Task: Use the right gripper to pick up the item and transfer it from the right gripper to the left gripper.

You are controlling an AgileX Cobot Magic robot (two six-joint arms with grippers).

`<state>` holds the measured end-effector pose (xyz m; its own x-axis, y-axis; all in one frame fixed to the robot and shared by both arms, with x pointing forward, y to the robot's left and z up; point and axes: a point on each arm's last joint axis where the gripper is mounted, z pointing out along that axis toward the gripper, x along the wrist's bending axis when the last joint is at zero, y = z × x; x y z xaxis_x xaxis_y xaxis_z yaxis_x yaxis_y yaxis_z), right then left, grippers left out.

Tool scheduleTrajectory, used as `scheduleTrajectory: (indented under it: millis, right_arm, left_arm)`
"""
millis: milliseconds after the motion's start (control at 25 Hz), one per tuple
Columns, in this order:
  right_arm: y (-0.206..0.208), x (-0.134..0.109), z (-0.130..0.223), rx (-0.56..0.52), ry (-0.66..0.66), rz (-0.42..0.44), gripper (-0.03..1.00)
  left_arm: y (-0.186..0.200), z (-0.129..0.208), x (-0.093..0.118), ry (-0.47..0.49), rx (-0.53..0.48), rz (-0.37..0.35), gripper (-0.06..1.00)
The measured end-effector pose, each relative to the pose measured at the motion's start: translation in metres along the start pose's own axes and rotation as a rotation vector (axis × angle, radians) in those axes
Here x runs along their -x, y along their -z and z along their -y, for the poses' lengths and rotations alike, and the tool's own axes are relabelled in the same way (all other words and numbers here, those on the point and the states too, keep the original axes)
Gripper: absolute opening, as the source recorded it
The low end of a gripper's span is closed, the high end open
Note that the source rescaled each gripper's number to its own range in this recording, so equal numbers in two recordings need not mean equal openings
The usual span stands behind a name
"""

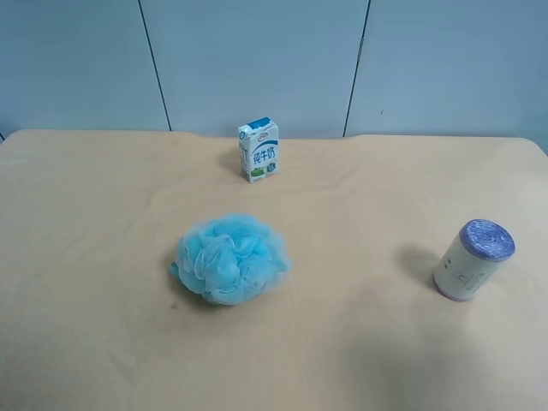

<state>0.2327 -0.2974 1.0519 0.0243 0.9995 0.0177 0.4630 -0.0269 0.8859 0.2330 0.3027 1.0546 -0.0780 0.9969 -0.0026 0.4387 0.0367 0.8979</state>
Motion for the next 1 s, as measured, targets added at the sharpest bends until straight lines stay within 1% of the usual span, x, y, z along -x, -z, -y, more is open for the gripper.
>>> scheduleTrajectory:
  millis: [840, 1000]
  right_arm:
    - [0.0, -0.0006, 0.0, 0.0, -0.003, -0.006, 1.0]
    - [0.0, -0.0006, 0.0, 0.0, -0.024, -0.006, 1.0]
  left_arm:
    - [0.0, 0.0, 0.0, 0.0, 0.0, 0.0, 1.0]
    - [0.0, 0.0, 0.0, 0.0, 0.0, 0.0, 1.0]
